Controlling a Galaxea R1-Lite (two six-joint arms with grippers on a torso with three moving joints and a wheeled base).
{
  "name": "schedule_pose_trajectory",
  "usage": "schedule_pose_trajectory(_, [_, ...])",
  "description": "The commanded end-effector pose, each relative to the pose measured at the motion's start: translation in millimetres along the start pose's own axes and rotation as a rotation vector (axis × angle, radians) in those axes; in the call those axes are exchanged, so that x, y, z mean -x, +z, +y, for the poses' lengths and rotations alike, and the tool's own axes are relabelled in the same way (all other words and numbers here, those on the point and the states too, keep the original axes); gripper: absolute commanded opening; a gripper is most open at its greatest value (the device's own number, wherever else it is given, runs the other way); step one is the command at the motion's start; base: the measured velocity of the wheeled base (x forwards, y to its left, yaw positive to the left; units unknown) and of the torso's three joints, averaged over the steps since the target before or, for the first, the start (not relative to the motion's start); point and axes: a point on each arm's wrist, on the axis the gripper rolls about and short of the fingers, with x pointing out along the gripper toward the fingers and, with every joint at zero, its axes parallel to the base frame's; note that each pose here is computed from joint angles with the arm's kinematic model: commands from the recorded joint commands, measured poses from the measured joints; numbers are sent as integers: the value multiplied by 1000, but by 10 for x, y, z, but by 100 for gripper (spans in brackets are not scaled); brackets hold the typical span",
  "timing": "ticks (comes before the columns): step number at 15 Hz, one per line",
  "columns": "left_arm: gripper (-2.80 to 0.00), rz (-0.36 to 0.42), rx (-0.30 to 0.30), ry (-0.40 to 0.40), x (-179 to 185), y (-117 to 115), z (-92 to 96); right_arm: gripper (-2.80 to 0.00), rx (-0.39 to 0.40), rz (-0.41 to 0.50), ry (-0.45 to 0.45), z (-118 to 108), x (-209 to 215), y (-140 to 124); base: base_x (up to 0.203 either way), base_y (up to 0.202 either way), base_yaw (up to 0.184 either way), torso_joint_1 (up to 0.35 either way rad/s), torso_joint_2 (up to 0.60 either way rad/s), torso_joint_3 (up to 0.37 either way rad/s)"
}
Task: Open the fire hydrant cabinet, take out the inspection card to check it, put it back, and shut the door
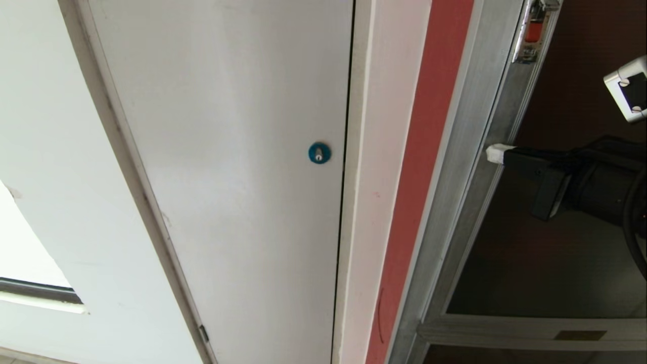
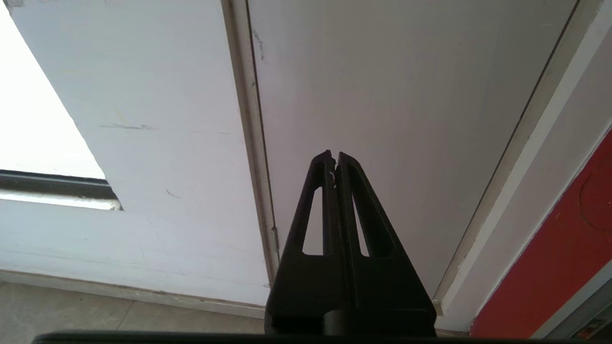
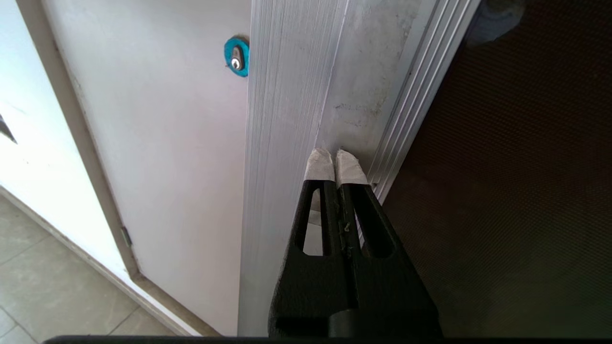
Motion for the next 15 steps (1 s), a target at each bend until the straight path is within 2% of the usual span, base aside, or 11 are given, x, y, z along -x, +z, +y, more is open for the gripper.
schedule_pose_trajectory(1, [-280, 7, 0, 1, -5, -16, 0, -280, -1, 0, 3, 5, 30, -12, 0, 0, 0, 0, 0, 0])
schedule_pose_trajectory(15, [-280, 7, 0, 1, -5, -16, 0, -280, 3, 16, -35, 0, -18, -28, 0, 0, 0, 0, 0, 0])
